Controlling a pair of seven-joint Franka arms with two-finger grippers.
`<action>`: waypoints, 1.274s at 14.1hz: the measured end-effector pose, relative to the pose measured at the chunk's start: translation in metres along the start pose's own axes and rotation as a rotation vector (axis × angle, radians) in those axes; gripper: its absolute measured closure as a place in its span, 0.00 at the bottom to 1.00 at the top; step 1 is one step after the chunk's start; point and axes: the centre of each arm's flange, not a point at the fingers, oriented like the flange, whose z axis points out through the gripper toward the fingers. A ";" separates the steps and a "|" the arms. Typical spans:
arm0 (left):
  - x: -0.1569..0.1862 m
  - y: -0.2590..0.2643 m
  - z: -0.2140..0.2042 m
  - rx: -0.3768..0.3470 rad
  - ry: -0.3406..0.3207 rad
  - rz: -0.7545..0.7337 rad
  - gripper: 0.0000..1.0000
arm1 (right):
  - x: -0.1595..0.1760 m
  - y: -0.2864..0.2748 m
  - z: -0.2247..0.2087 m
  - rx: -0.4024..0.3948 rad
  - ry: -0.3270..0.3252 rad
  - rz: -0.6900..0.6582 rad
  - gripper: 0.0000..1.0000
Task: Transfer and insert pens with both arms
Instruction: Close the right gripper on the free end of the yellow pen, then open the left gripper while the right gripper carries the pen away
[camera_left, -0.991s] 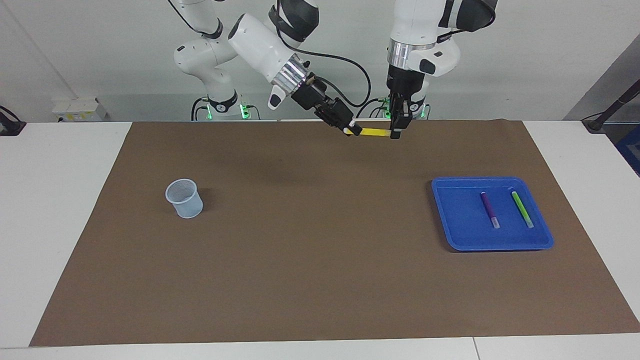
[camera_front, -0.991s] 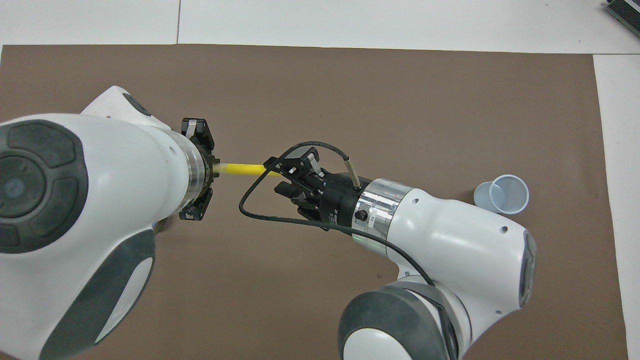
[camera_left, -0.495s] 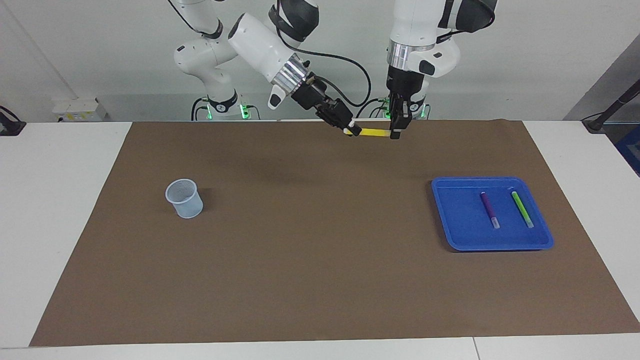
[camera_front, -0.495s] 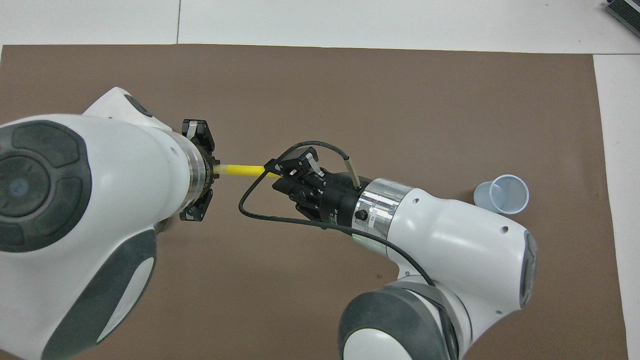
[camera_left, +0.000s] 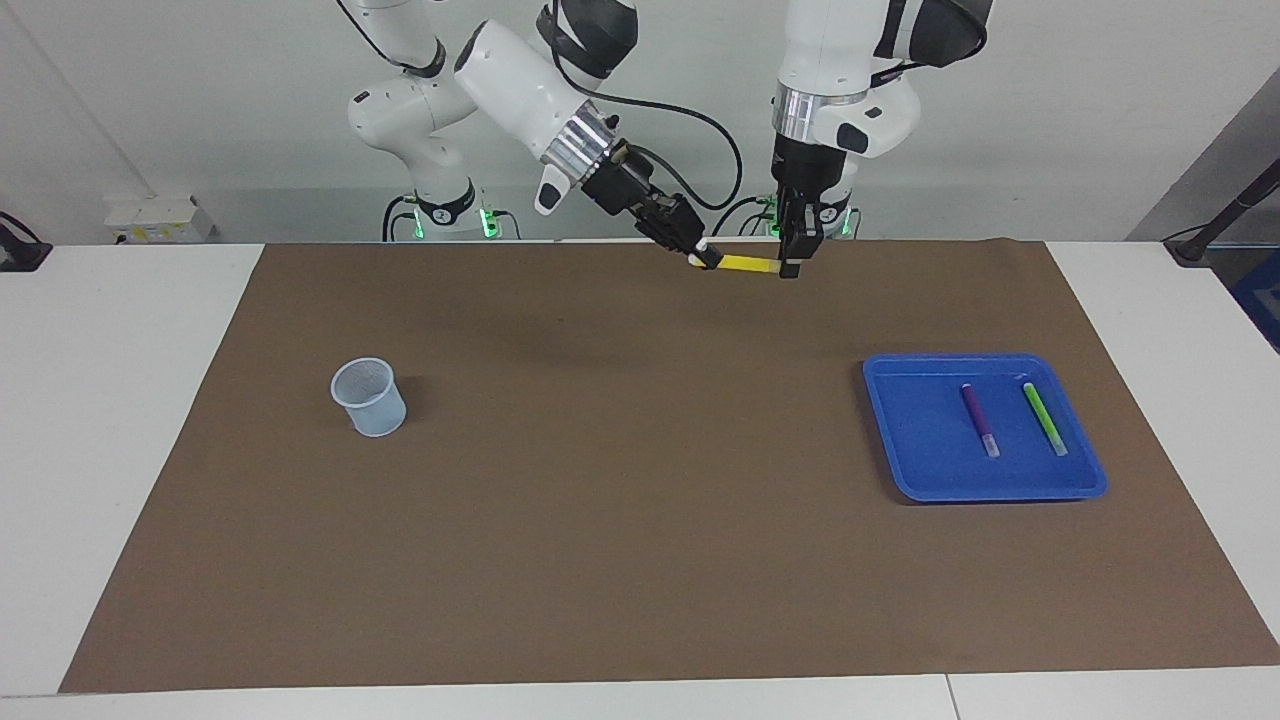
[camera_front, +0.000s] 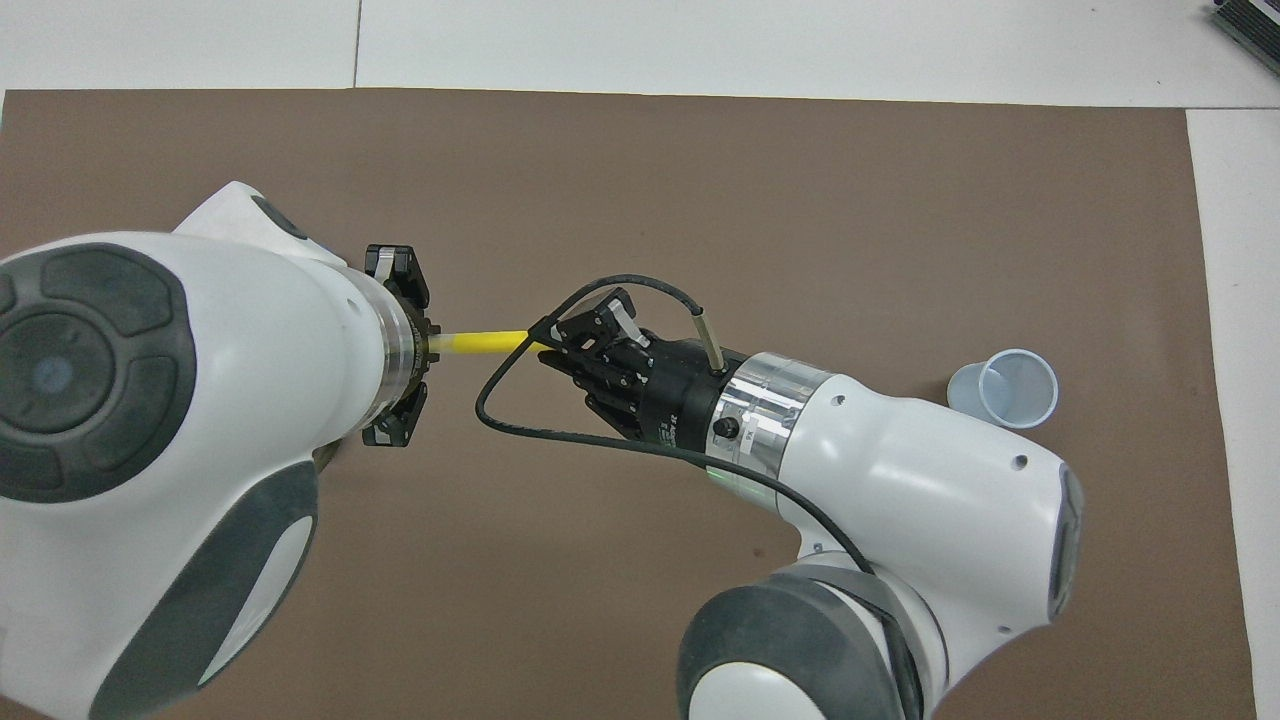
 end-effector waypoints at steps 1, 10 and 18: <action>0.000 0.000 0.000 0.000 0.000 -0.001 0.84 | 0.000 0.000 0.000 0.000 0.000 0.000 0.79; -0.005 -0.004 -0.004 -0.005 -0.001 0.043 0.53 | 0.001 0.002 0.002 -0.005 0.001 -0.006 0.82; -0.004 -0.006 -0.008 -0.012 -0.003 0.050 0.20 | 0.002 0.005 0.006 -0.032 -0.018 -0.070 0.82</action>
